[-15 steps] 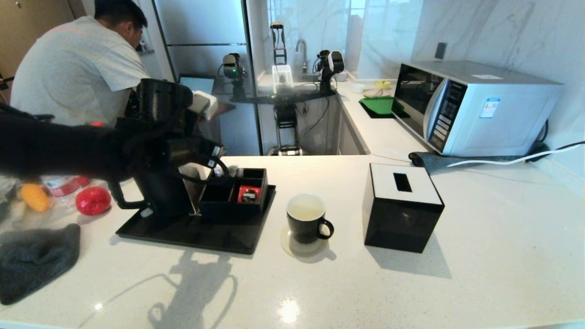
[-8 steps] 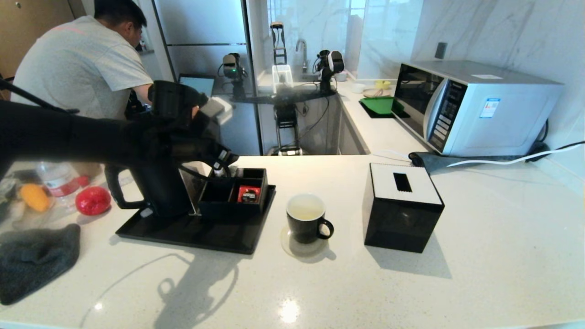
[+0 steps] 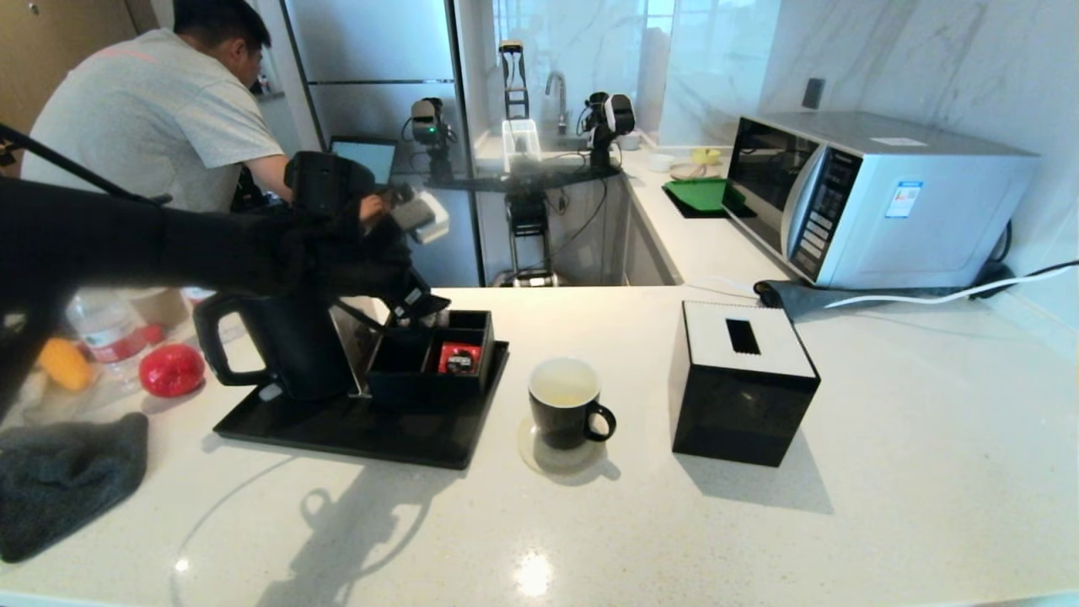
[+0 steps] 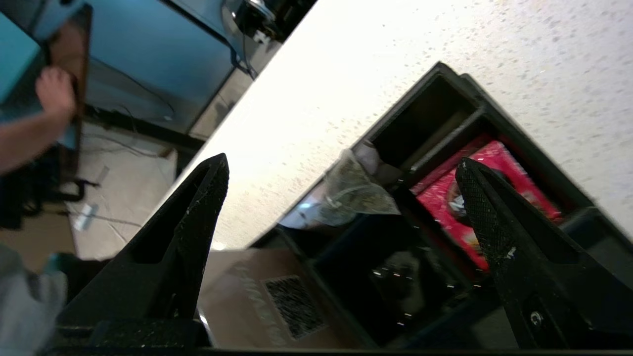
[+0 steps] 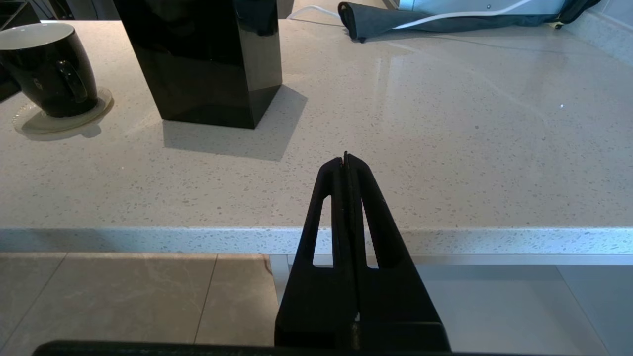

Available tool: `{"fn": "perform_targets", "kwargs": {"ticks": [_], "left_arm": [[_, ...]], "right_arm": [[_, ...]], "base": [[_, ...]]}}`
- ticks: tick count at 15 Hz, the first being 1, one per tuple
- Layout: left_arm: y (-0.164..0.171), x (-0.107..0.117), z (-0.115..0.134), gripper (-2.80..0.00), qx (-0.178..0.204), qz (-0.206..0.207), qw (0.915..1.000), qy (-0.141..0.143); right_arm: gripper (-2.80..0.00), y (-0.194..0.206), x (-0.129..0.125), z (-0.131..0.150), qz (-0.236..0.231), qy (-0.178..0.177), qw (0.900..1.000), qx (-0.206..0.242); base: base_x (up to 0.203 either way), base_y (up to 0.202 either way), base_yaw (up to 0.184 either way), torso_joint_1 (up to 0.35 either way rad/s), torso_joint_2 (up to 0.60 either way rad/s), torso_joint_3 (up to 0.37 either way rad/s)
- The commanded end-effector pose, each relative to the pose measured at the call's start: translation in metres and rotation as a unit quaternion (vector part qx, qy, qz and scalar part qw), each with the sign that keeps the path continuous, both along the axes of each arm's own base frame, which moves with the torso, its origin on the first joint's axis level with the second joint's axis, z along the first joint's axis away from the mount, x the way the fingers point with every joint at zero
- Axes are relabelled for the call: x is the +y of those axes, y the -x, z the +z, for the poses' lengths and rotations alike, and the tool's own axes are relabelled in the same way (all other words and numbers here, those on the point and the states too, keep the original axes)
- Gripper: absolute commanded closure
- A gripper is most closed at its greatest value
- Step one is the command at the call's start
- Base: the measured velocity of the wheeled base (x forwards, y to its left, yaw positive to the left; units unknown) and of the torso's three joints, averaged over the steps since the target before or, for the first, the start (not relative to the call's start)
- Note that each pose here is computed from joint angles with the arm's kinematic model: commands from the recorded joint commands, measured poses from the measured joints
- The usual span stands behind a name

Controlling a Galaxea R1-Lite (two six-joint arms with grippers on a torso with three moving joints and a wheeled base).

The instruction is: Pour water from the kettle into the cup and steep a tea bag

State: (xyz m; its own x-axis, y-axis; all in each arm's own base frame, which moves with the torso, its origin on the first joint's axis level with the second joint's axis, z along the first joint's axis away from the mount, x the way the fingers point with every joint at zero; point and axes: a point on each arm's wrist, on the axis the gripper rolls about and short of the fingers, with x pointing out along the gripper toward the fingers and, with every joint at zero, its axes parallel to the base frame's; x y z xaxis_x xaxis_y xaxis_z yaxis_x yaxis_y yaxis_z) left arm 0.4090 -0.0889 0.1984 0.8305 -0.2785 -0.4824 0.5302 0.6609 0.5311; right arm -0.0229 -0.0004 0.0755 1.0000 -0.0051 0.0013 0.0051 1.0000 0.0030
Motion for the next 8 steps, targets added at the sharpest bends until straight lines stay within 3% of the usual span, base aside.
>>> {"fn": "perform_targets", "kwargs": {"ticks": [1, 3, 8], "left_arm": [[-0.012, 0.005, -0.009, -2.8, -0.004, -0.013, 0.9996, -0.026], [-0.019, 0.012, -0.012, -2.8, -0.011, -0.028, 0.9985, -0.046], [-0.028, 0.02, -0.029, -2.8, 0.002, -0.037, 0.9979, -0.054]], "right_arm": [[0.0, 0.0, 0.0, 0.0, 0.0, 0.0, 1.0, 0.001], [0.0, 0.0, 0.0, 0.0, 0.0, 0.0, 1.0, 0.001], [0.0, 0.0, 0.0, 0.0, 0.0, 0.0, 1.0, 0.001]], "base": [[0.0, 0.0, 0.0, 0.0, 0.0, 0.0], [0.0, 0.0, 0.0, 0.0, 0.0, 0.0], [0.0, 0.0, 0.0, 0.0, 0.0, 0.0]]}}
